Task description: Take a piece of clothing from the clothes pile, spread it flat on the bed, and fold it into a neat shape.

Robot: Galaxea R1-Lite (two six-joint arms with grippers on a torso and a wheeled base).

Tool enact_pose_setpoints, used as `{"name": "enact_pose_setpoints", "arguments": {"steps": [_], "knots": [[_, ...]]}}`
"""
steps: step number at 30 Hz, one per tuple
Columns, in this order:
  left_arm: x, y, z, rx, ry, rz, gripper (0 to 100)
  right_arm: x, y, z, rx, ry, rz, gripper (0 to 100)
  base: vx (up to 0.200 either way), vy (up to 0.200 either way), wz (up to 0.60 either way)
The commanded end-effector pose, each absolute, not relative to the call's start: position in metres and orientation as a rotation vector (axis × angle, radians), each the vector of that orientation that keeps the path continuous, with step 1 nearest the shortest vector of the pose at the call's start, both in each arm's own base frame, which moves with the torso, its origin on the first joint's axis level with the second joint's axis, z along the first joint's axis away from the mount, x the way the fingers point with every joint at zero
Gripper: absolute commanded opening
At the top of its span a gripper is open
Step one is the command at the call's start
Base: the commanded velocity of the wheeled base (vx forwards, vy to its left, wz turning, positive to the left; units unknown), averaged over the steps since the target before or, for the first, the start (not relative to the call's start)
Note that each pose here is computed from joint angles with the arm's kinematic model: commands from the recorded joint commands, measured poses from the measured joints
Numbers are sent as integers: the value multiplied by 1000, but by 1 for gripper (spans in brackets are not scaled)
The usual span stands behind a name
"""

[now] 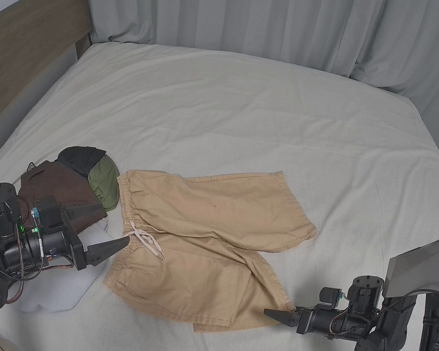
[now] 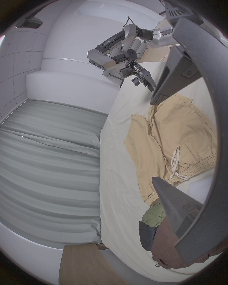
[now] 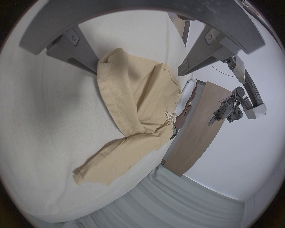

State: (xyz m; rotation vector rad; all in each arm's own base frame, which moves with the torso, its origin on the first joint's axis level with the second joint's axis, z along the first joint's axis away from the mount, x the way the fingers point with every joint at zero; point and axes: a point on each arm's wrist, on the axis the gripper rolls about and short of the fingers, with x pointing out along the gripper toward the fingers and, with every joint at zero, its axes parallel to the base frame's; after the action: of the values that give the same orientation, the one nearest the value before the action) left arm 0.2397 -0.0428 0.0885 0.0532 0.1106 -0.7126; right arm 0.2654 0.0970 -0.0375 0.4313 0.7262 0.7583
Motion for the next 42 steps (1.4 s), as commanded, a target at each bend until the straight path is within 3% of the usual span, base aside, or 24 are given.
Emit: {"name": "enact_pose_setpoints", "arguments": {"steps": [1, 13, 14, 42], "knots": [[240, -43, 88, 53, 113, -713, 100, 264, 98, -27, 428, 700, 771, 100, 0, 0, 0], [240, -43, 88, 53, 111, -713, 100, 265, 94, -31, 431, 707, 756, 100, 0, 0, 0], [240, -43, 88, 53, 111, -713, 100, 265, 94, -31, 432, 708, 754, 0, 0, 0, 0], [239, -43, 88, 52, 114, -713, 100, 288, 61, -24, 324, 557, 686, 0, 0, 0, 0]]}}
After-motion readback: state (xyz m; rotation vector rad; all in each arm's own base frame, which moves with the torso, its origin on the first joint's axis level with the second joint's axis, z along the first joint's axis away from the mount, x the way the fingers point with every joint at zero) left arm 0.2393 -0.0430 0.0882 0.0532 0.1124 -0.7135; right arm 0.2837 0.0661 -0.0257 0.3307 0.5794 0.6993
